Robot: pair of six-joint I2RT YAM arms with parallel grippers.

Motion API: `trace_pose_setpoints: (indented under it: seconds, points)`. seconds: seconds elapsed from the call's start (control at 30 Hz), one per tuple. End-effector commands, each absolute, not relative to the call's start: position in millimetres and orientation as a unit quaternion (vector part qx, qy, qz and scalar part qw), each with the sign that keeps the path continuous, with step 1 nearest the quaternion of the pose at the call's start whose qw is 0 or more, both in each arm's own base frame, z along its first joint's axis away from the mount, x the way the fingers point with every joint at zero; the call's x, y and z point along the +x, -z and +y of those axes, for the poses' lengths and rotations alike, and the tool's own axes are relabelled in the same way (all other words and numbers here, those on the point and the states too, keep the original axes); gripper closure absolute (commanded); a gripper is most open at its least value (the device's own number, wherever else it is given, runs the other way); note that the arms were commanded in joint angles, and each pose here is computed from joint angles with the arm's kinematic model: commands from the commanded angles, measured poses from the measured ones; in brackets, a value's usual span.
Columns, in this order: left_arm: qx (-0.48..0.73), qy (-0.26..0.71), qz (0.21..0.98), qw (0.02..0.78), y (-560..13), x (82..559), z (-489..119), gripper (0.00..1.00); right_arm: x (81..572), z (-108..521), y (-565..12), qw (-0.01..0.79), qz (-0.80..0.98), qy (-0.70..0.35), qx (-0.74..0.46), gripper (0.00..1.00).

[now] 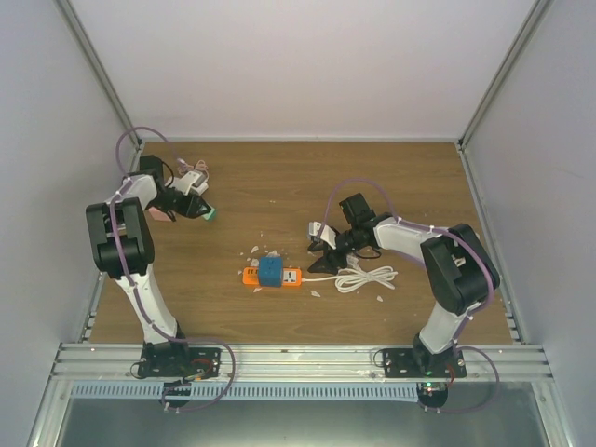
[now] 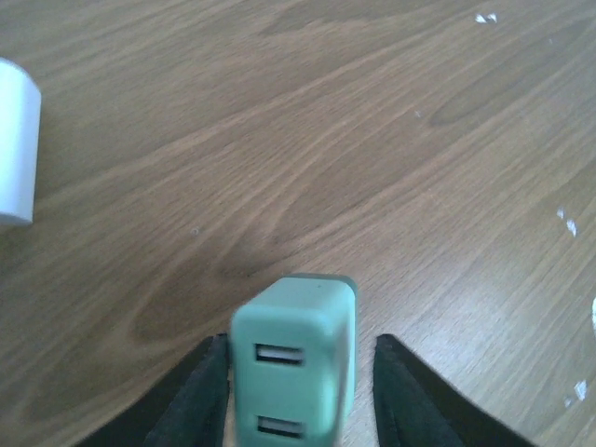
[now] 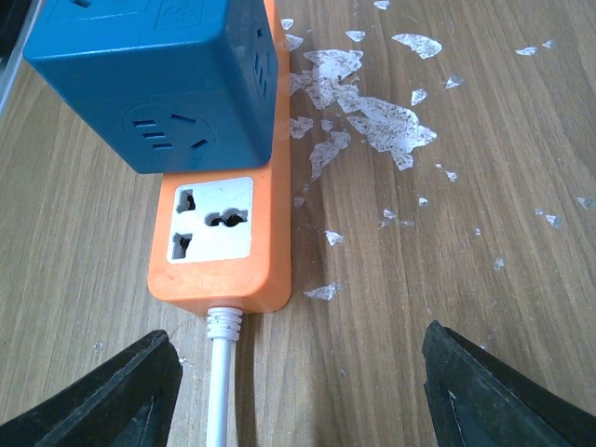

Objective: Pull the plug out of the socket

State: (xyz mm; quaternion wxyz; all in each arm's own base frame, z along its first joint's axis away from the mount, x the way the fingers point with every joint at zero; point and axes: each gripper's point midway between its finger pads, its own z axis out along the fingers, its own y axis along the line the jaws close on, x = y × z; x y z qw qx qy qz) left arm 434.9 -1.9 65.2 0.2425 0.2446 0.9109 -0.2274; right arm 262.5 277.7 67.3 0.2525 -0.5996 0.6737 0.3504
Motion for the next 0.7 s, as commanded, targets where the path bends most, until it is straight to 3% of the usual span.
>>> trace_pose_setpoints:
  seconds: [0.0,0.1,0.37,0.67]
  points:
    - [0.229,0.216,0.914,0.257,-65.4,446.9,10.6,0.51,265.5,278.9,-68.8,0.250,0.675,-0.357,-0.595,0.27]
    - [0.226,0.203,0.914,0.269,-74.0,452.0,17.0,0.42,265.3,278.3,-68.6,0.250,0.676,-0.357,-0.595,0.27]
    - [0.254,0.191,0.896,0.309,-112.6,446.6,11.0,0.35,263.1,280.1,-77.5,0.264,0.666,-0.364,-0.595,0.27]
    - [0.323,0.218,0.850,0.354,-157.6,398.3,-30.0,0.15,250.0,287.2,-101.5,0.300,0.637,-0.404,-0.585,0.26]
